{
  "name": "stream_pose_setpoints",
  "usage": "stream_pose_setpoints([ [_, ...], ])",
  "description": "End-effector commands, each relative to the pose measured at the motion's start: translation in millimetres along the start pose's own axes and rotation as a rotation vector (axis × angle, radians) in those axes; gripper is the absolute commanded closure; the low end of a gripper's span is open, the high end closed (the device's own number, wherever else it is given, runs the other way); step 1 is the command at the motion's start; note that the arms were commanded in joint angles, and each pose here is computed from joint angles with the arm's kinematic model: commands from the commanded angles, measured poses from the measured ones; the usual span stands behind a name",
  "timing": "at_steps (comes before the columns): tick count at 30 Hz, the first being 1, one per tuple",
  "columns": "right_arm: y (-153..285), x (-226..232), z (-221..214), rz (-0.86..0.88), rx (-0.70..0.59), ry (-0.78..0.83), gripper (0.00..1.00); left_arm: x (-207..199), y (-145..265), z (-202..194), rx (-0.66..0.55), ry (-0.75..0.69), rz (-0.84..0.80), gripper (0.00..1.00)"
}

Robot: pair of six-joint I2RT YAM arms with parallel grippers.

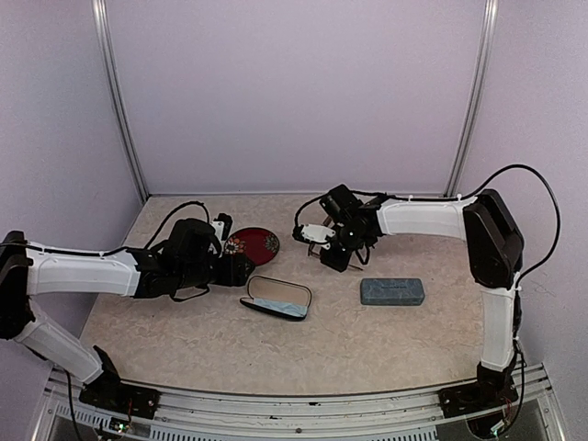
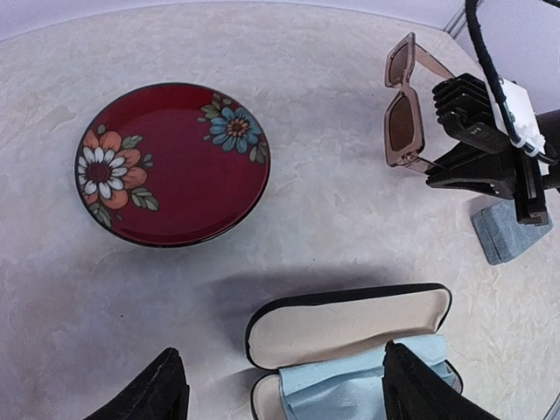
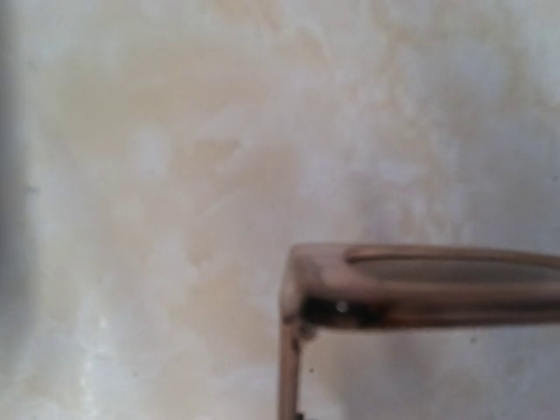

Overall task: Organize the sunglasses
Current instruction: Pass from the right arm to the left

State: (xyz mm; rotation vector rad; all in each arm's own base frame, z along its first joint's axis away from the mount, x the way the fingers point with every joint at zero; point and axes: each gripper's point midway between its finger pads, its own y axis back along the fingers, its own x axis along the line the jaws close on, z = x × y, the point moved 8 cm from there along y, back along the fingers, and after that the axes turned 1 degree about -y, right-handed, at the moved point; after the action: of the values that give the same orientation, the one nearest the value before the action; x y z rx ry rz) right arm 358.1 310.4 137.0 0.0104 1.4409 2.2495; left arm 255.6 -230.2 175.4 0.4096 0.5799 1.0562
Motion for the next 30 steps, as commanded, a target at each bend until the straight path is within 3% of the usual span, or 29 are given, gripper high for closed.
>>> stream_pose_setpoints([
  [1, 50.9, -7.2, 26.6, 0.011, -0.168, -0.037, 1.00, -16.2, 13.4, 15.4, -0.124, -0.006, -0.117, 0.24],
  [11, 115.0, 37.3, 32.1, 0.290, -0.420, -0.108, 1.00, -73.4, 28.1, 26.1, -0.280, -0.286, -0.334, 0.14],
  [17, 129.1, 70.2, 31.6, 0.393, -0.467, -0.069, 1.00, -94.6, 29.6, 29.9, -0.330, -0.432, -0.350, 0.03],
  [24, 128.0, 98.4, 32.6, 0.446, -0.468, -0.027, 1.00, -101.2, 25.7, 26.4, -0.330, -0.495, -0.355, 0.03],
  [30, 129.1, 108.3, 33.2, 0.494, -0.497, -0.009, 1.00, -102.7, 22.1, 19.5, -0.300, -0.501, -0.416, 0.11],
])
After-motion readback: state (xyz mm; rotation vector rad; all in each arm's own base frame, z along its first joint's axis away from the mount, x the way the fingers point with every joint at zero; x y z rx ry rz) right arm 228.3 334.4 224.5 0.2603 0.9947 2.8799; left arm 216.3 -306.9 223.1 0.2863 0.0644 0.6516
